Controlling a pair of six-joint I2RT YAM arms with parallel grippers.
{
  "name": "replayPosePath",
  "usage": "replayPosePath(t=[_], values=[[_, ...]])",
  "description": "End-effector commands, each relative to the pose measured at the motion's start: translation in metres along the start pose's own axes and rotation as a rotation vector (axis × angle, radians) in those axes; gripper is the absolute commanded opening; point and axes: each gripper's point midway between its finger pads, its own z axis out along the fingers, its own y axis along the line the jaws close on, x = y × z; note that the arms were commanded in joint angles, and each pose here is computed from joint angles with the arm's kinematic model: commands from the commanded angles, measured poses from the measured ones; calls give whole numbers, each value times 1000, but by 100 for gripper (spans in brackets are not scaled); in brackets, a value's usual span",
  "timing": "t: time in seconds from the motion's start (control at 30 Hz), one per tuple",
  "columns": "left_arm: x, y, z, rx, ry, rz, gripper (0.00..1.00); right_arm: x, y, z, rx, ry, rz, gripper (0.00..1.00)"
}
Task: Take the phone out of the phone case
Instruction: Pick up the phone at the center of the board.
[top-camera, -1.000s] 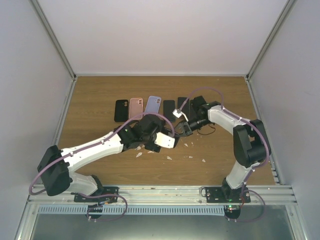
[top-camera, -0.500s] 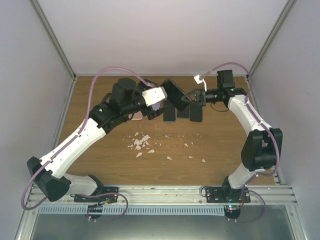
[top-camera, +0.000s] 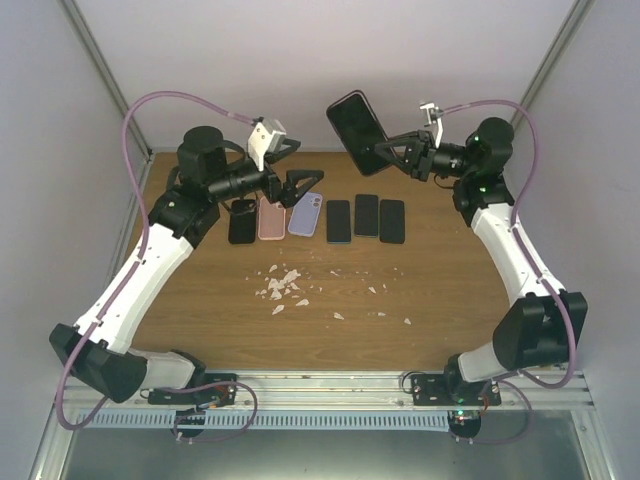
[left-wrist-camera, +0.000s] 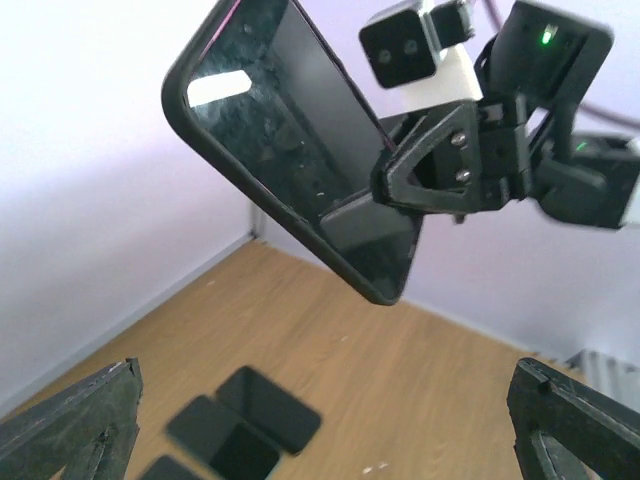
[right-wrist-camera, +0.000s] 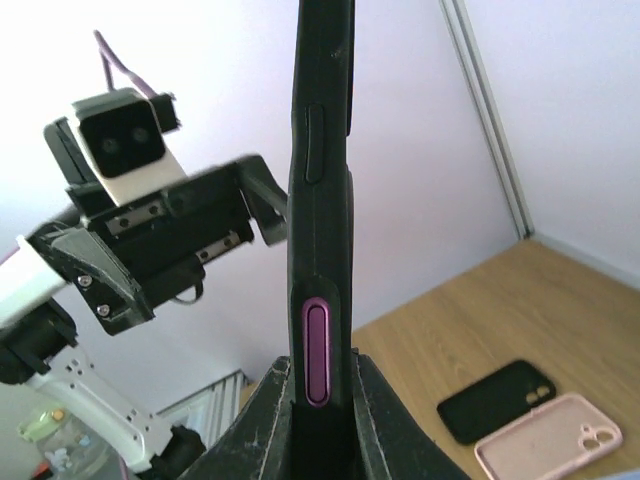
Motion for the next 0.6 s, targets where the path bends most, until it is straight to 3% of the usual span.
replayPosePath(t=[0.0, 0.17, 0.33, 0.57], values=[[-37, -32, -8, 215, -127, -124, 99, -44, 43, -6, -49, -144, -72, 1], [-40, -35, -6, 274, -163, -227, 98, -56, 59, -2, -89, -228, -20, 1], [-52, -44, -13, 289, -240, -209, 98, -74, 72, 2, -98, -298, -18, 0], [-53, -37, -3, 284, -251, -323, 94, -92, 88, 6, -132, -370, 14, 0]])
